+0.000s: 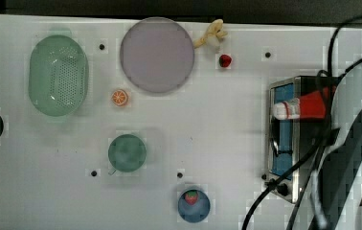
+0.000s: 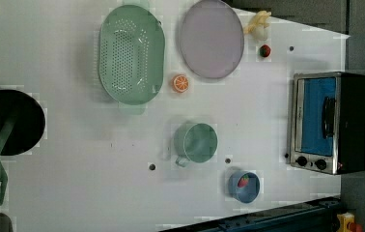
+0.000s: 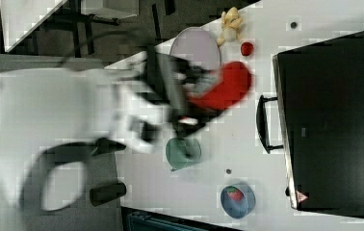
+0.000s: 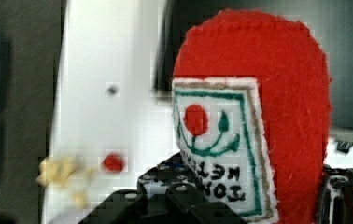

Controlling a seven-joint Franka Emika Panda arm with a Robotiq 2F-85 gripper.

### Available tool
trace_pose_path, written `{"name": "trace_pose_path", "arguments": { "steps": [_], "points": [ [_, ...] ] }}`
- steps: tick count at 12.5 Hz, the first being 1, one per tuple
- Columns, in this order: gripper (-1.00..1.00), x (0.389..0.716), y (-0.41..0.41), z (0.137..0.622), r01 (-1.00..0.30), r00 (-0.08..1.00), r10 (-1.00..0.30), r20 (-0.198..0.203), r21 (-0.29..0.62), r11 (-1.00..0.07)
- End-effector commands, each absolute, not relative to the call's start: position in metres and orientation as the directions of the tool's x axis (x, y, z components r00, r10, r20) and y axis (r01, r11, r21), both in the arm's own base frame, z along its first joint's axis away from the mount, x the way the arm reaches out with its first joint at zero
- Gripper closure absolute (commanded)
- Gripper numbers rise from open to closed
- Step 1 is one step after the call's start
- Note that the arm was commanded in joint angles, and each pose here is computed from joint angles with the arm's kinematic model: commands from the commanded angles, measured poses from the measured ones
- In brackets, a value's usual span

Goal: Pick Ketchup from oven and place it on table.

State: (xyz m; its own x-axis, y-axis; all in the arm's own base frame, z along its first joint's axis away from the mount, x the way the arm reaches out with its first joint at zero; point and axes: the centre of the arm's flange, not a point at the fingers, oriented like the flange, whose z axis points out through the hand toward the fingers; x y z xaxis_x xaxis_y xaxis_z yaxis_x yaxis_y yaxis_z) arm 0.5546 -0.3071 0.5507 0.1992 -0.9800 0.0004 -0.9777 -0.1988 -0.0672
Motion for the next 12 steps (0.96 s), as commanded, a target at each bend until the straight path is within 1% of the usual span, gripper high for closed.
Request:
{"name": "trace_pose_path", "arguments": {
  "steps": [1,4,6,8,9,12],
  "points": [
    [-0.27,0.6,-0.168,0.586,-0.906,0.416,-0.909,-0.041,-0.11,-0.409],
    [-0.26,0.609,-0.088,0.573,-0.845,0.534,-0.838,-0.11,-0.062,-0.53],
    [-0.27,0.61,-0.053,0.548,-0.809,0.584,-0.802,-0.125,-0.002,-0.588],
    [-0.27,0.605,-0.03,0.505,-0.77,0.619,-0.774,-0.133,0.09,-0.631],
    [-0.27,0.602,-0.024,0.482,-0.756,0.63,-0.765,-0.13,0.123,-0.643],
    [-0.27,0.585,-0.02,0.404,-0.744,0.627,-0.763,-0.157,0.168,-0.646]
  ]
}}
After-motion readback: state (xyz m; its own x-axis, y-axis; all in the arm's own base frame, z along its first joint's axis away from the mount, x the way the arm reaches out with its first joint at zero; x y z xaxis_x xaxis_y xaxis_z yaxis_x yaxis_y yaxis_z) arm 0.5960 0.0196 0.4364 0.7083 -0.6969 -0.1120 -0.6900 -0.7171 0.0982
